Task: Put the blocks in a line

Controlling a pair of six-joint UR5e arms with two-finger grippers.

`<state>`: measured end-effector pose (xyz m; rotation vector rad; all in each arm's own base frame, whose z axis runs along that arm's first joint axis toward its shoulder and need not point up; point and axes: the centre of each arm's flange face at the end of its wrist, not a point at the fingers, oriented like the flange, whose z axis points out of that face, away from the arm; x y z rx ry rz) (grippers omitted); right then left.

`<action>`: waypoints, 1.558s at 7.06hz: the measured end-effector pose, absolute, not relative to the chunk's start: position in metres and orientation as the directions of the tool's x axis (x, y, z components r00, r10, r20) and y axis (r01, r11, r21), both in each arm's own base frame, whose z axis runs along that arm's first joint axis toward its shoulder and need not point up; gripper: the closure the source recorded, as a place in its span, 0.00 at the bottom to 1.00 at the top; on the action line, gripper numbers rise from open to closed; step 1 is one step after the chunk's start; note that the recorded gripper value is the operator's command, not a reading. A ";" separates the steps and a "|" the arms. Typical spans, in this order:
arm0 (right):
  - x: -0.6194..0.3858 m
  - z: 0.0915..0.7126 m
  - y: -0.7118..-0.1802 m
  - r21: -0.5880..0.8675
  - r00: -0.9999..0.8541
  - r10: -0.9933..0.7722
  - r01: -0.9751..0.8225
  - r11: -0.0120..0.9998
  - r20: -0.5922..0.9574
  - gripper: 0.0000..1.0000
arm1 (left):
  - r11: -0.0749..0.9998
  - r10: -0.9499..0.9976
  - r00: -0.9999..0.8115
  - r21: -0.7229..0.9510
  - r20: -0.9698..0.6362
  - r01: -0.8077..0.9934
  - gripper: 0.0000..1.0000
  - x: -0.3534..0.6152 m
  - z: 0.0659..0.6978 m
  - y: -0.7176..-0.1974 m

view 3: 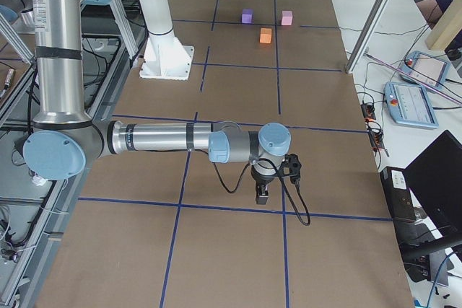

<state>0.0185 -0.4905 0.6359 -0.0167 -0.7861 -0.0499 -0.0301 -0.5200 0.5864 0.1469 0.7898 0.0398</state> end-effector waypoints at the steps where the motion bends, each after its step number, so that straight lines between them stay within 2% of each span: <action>1: 0.018 0.636 -0.490 0.004 0.705 -0.039 0.051 0.999 0.708 0.00 | 0.985 0.118 0.700 0.172 -0.704 0.006 0.00 -0.010 0.562 -0.530; 4: 0.018 0.636 -0.491 0.004 0.705 -0.039 0.051 0.999 0.708 0.00 | 0.976 0.172 0.661 0.216 -0.731 -0.015 0.00 0.075 0.485 -0.565; 8: 0.018 0.636 -0.491 0.004 0.705 -0.039 0.051 0.999 0.708 0.00 | 0.971 0.216 0.572 0.237 -0.791 -0.038 0.00 0.275 0.324 -0.562; 11: 0.018 0.636 -0.490 0.004 0.705 -0.039 0.051 0.999 0.708 0.00 | 0.983 0.168 0.580 0.177 -0.797 -0.041 0.00 0.367 0.293 -0.542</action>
